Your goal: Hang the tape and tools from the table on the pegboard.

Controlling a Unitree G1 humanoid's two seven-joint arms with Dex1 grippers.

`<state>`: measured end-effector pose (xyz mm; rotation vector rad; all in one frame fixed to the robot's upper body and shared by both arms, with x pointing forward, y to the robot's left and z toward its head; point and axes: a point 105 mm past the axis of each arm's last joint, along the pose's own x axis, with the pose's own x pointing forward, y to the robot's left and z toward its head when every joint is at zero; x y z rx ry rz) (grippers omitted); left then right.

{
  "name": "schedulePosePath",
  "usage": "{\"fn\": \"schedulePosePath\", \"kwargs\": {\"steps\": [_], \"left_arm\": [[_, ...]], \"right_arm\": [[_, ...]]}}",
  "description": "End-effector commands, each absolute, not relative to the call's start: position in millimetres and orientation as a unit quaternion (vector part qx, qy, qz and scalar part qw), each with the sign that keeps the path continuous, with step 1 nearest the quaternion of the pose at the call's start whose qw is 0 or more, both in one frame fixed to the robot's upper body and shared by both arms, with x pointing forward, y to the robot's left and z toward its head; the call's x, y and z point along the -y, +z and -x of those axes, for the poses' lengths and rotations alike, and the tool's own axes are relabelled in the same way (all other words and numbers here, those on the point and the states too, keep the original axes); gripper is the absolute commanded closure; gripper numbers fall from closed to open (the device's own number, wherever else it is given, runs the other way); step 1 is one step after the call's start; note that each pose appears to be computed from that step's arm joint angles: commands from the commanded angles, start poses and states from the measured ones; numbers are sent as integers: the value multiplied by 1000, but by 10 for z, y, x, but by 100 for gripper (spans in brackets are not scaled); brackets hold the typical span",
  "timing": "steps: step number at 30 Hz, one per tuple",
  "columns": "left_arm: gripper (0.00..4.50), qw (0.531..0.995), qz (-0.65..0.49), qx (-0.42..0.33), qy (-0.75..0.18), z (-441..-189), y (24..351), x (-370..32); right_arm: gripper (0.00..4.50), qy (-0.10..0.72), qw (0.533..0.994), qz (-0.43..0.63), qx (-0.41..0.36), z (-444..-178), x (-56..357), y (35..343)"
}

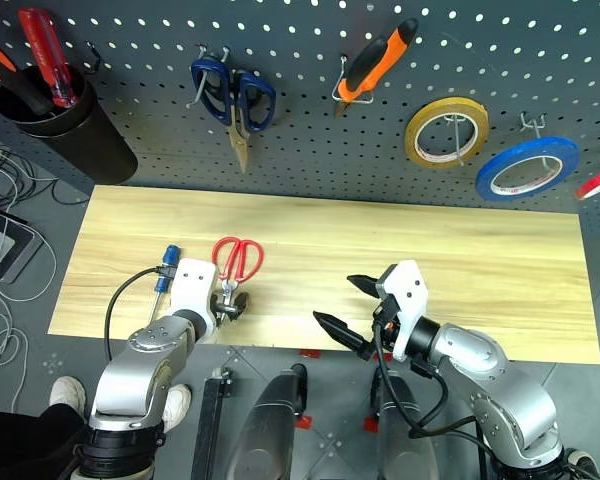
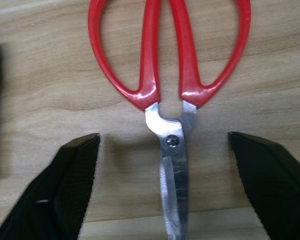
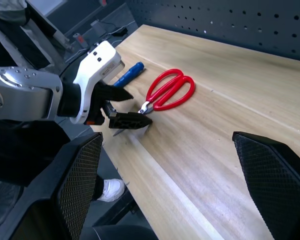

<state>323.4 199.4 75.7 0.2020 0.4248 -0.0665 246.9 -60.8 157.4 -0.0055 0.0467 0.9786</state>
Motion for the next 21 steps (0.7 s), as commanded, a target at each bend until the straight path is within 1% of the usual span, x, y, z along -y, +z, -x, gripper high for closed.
{"fn": "schedulePosePath", "kwargs": {"steps": [1, 10, 21], "left_arm": [[143, 969, -82, -233, -28, -3194, 660, -2032], [416, 968, -81, -237, -29, -3207, 656, -2058], [420, 968, -82, -235, -29, -3216, 665, -2051]], "right_arm": [[0, 483, 876, 6, -5, -2374, 579, 1664], [0, 476, 880, 8, -2, -2417, 598, 1684], [0, 473, 881, 10, -3, -2462, 608, 1674]]}}
